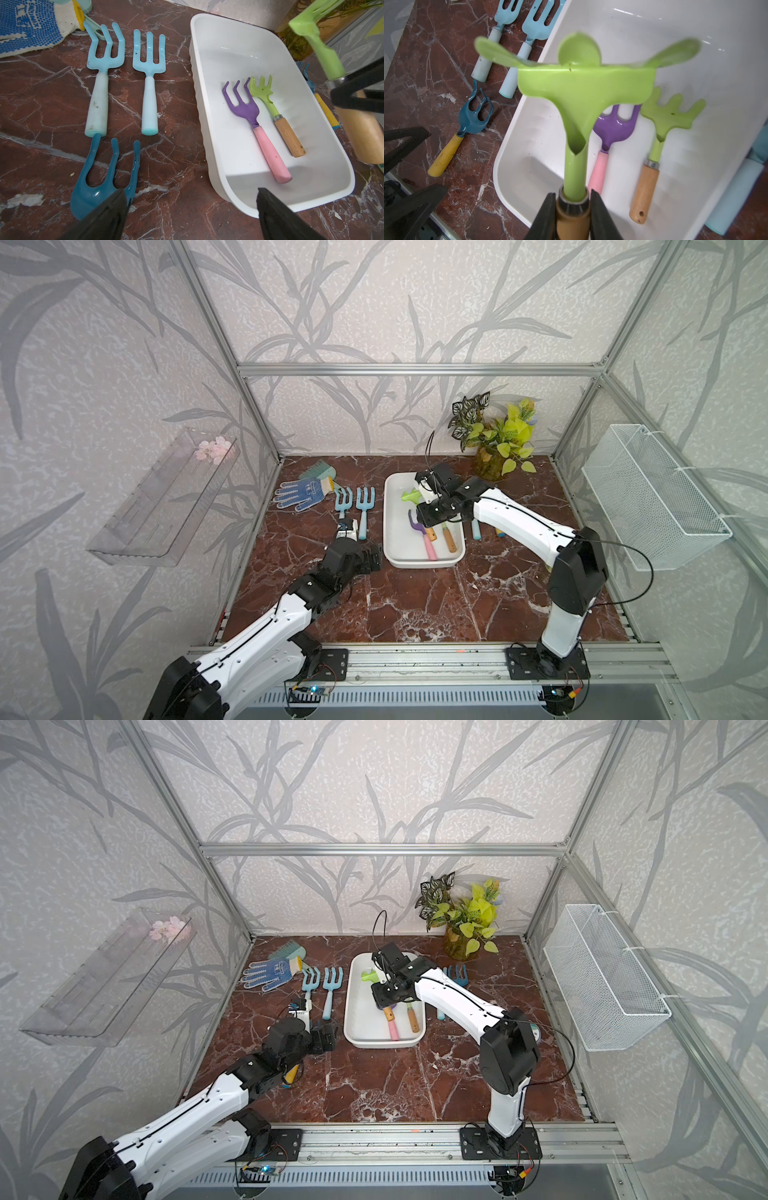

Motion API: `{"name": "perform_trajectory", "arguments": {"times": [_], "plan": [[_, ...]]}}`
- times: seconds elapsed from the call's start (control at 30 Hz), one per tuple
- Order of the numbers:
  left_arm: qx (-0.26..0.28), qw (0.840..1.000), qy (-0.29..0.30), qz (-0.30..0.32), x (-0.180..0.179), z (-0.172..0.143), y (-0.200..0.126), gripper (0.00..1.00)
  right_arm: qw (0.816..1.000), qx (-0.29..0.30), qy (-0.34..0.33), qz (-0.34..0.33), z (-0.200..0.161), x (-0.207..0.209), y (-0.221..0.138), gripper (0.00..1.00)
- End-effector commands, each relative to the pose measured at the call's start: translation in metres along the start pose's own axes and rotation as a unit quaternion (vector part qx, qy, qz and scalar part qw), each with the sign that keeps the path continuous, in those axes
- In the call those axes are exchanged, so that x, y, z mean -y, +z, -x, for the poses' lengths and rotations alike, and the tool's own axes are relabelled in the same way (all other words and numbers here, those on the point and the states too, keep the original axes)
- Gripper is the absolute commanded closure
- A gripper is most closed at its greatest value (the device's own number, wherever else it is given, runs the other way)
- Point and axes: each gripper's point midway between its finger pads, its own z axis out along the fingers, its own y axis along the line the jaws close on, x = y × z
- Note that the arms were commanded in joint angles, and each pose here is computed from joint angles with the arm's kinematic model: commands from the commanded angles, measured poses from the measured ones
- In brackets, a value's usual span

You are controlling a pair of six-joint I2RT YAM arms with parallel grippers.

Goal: Take the hand rake out of the storage box
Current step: Pick up the rake from the storage box, then place the rake at the center of the board.

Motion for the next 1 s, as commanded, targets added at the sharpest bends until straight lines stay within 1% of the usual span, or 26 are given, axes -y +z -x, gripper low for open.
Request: {"name": "perform_trajectory", "arguments": {"times": [0.0, 0.03, 0.13, 0.2, 0.33, 0.43, 0.53, 0.67, 0.8, 0.97], "plan": [[0.005, 1.000, -0.004, -0.006, 0.001, 0.003, 0.000, 0.03, 0.999, 0.002, 0.001, -0.046, -0.010, 0.028, -0.034, 0.81], [0.005, 1.000, -0.004, -0.007, 0.001, 0.003, 0.000, 0.03, 0.998, 0.007, 0.002, -0.057, -0.013, 0.036, -0.048, 0.82], [0.003, 1.000, -0.004, -0.009, 0.002, 0.002, 0.001, 0.02, 0.996, 0.014, 0.007, -0.092, -0.028, 0.063, -0.071, 0.82], [0.001, 1.000, -0.003, -0.011, 0.003, 0.002, 0.002, 0.03, 0.993, 0.015, 0.008, -0.115, -0.039, 0.079, -0.084, 0.82], [-0.003, 1.000, -0.001, -0.016, 0.005, 0.002, 0.004, 0.02, 0.986, -0.005, 0.013, -0.163, -0.069, 0.111, -0.097, 0.82], [-0.005, 1.000, 0.000, -0.021, 0.007, 0.002, 0.005, 0.03, 0.978, -0.027, 0.024, -0.206, -0.090, 0.135, -0.098, 0.82], [-0.007, 1.000, 0.001, -0.028, 0.008, 0.002, 0.005, 0.03, 0.971, -0.046, 0.037, -0.233, -0.109, 0.154, -0.096, 0.81], [-0.008, 0.999, 0.002, -0.034, 0.010, 0.002, 0.004, 0.03, 0.968, -0.059, 0.015, -0.242, -0.124, 0.166, -0.089, 0.83], [-0.010, 0.999, 0.002, -0.040, 0.011, 0.001, 0.005, 0.03, 0.966, -0.082, 0.029, -0.243, -0.144, 0.177, -0.083, 0.83], [-0.011, 0.999, 0.002, -0.044, 0.012, 0.001, 0.006, 0.03, 0.960, -0.134, 0.051, -0.239, -0.170, 0.185, -0.075, 0.82]]}}
